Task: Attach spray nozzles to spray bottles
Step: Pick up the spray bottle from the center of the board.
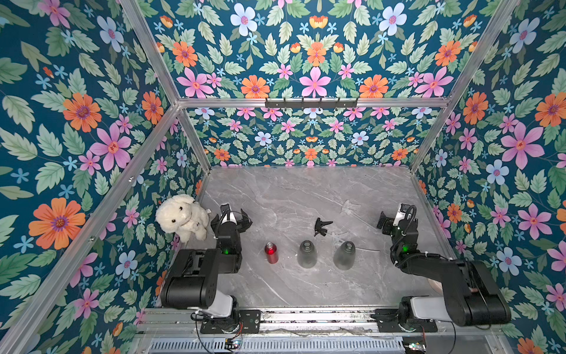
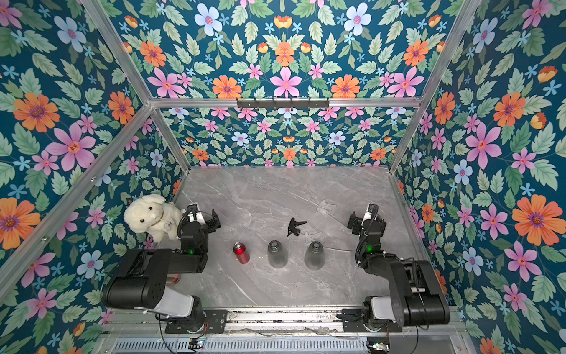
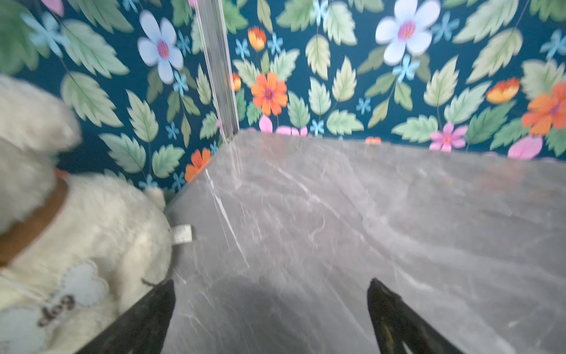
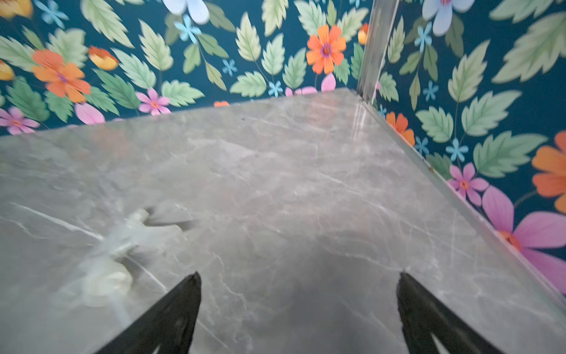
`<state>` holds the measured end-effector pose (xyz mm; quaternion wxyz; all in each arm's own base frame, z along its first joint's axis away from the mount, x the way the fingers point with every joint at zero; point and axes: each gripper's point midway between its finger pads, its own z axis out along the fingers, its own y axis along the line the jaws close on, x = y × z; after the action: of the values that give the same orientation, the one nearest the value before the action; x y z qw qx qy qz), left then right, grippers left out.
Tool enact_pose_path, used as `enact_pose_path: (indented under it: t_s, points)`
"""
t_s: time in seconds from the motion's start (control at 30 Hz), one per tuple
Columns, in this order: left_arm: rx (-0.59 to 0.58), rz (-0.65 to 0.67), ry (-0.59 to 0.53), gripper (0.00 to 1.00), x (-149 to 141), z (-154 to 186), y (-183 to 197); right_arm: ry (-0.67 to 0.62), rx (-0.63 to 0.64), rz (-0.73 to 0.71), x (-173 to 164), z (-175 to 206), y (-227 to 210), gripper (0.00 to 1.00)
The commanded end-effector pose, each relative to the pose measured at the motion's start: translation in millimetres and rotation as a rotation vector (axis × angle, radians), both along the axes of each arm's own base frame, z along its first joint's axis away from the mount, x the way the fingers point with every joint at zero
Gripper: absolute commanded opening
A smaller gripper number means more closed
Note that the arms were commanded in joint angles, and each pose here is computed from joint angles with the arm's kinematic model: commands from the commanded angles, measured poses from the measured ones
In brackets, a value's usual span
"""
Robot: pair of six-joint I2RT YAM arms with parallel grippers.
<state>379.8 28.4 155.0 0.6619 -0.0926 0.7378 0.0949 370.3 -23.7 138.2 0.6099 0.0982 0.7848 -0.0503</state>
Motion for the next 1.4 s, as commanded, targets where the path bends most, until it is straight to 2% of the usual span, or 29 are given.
enact_pose_path:
  t_s: [0.0,0.13,0.2,0.23,0.3,0.33,0.4,0.47,0.5,0.57,0.73,0.8,0.9,1.03,1.17,1.37]
  points:
    - [-0.035,0.07,-0.052,1.0,-9,26,8,0.025,-0.053,-0.065,-6,19,-4,0.99]
    - [-0.201,0.068,-0.259,1.0,-15,76,8,-0.07,0.068,-0.078,-8,56,5,0.99]
    - [-0.379,0.174,-0.328,1.0,-12,83,24,-0.128,0.204,-0.144,-8,66,0,0.99]
    - [-0.476,0.242,-0.329,1.0,-11,79,32,-0.15,0.287,-0.192,-9,68,-5,0.99]
    - [-0.699,0.417,-0.247,1.0,-17,57,46,-0.1,0.482,-0.245,-21,61,-4,0.99]
    - [-0.718,0.419,-0.237,1.0,-16,61,46,-0.098,0.523,-0.219,-22,65,0,1.0]
    - [-0.622,0.228,-0.214,1.0,-4,79,23,-0.129,0.559,-0.047,-17,80,21,0.99]
    - [-0.678,0.192,-0.253,1.0,-7,85,19,-0.177,0.601,-0.008,-18,88,27,0.99]
    - [-0.723,0.19,-0.272,1.0,-9,87,19,-0.195,0.602,0.027,-18,93,31,0.99]
    - [-0.725,0.123,-0.272,1.0,-8,98,9,-0.179,0.583,0.106,-20,101,44,0.99]
    - [-0.72,-0.04,-0.219,1.0,2,118,-18,-0.003,0.571,0.298,-20,106,87,0.99]
    - [-0.712,-0.108,-0.202,1.0,3,125,-30,0.037,0.528,0.435,-26,115,118,0.99]
    - [-0.681,-0.157,-0.119,1.0,5,128,-45,0.115,0.448,0.611,-42,123,167,0.99]
    - [-0.635,-0.189,-0.052,1.0,0,125,-63,0.261,0.284,0.808,-74,109,234,0.99]
    - [-0.616,-0.241,-0.015,1.0,-4,120,-84,0.362,0.205,0.964,-107,85,289,0.99]
    - [-0.606,-0.286,0.014,0.98,-6,107,-105,0.402,0.104,1.046,-130,62,335,0.99]
